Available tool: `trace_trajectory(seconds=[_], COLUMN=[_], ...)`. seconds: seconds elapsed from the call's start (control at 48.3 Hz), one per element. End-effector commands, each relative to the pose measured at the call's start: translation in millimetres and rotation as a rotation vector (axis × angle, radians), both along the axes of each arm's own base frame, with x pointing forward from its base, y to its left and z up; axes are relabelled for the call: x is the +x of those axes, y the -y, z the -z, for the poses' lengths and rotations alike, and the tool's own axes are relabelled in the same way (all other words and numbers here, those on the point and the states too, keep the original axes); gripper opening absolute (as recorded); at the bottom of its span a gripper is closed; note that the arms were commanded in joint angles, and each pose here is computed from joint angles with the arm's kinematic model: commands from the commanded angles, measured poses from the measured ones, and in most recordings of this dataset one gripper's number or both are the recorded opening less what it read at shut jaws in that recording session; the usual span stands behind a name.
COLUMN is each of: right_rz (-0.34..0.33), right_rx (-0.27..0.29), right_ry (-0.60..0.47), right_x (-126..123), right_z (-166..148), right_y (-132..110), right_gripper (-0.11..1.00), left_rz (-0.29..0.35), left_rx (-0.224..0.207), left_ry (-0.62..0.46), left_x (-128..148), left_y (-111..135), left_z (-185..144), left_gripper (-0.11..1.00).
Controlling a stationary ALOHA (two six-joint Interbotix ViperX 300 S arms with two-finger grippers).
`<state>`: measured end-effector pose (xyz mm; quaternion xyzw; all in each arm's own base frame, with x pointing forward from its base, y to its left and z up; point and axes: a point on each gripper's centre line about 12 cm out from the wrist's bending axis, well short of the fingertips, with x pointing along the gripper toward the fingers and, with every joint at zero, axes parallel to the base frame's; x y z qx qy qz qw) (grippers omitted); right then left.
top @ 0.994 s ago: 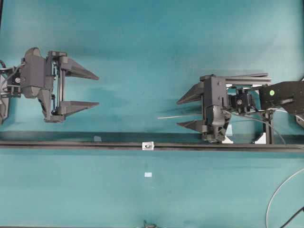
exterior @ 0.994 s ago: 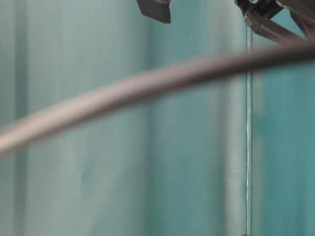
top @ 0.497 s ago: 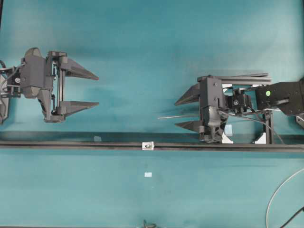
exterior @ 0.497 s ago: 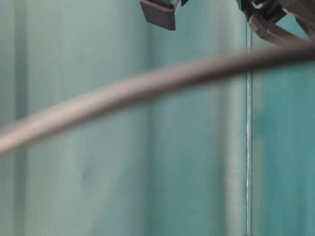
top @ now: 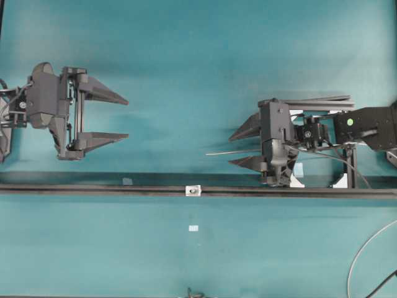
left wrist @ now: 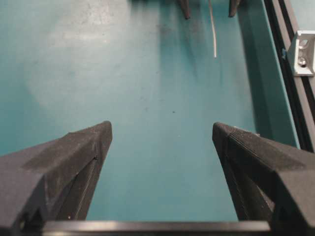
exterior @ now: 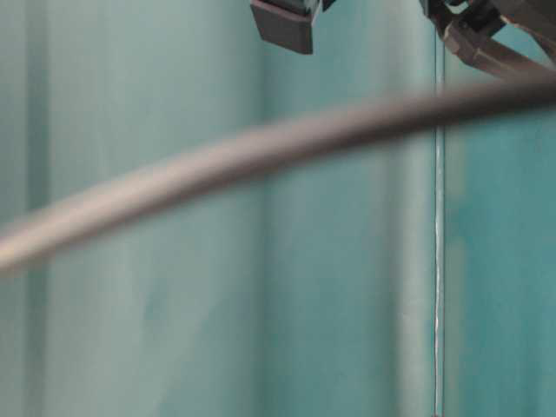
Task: Insert the wire through the hole in the metal fitting marked with a red label.
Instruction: 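Lower the right gripper over the grey wire end and close on it, then pull the grey wire out of the white clamp with the right gripper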
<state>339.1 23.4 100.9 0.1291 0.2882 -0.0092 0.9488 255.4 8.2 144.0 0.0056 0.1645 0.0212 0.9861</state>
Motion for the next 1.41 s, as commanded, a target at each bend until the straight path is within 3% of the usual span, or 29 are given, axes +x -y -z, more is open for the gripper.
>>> trace_trajectory(seconds=[0.0, 0.166, 0.352, 0.456, 0.891, 1.388], right_rz=[-0.002, -0.004, -0.008, -0.009, -0.007, -0.013], right_rx=[0.003, -0.002, -0.009, -0.01, -0.008, -0.036], right_ry=[0.029, 0.026, -0.006, -0.009, 0.019, 0.048], right_x=[5, 5, 3, 3, 6, -5], right_z=[-8, -7, -4, -4, -10, -61], right_y=[-1, -1, -1, -1, -1, 4], right_gripper=[0.64, 0.57, 0.12, 0.0, -0.01, -0.01], left_rz=[0.0, 0.0, 0.0, 0.001, 0.0, 0.0], left_rx=[-0.002, -0.002, -0.002, -0.001, -0.002, -0.002], left_ry=[0.014, 0.014, 0.014, 0.014, 0.015, 0.02], left_x=[2, 2, 2, 2, 2, 3], left_y=[0, 0, 0, 0, 0, 0], left_z=[-3, -3, -3, -3, -4, -5], left_gripper=[0.83, 0.83, 0.83, 0.83, 0.83, 0.83])
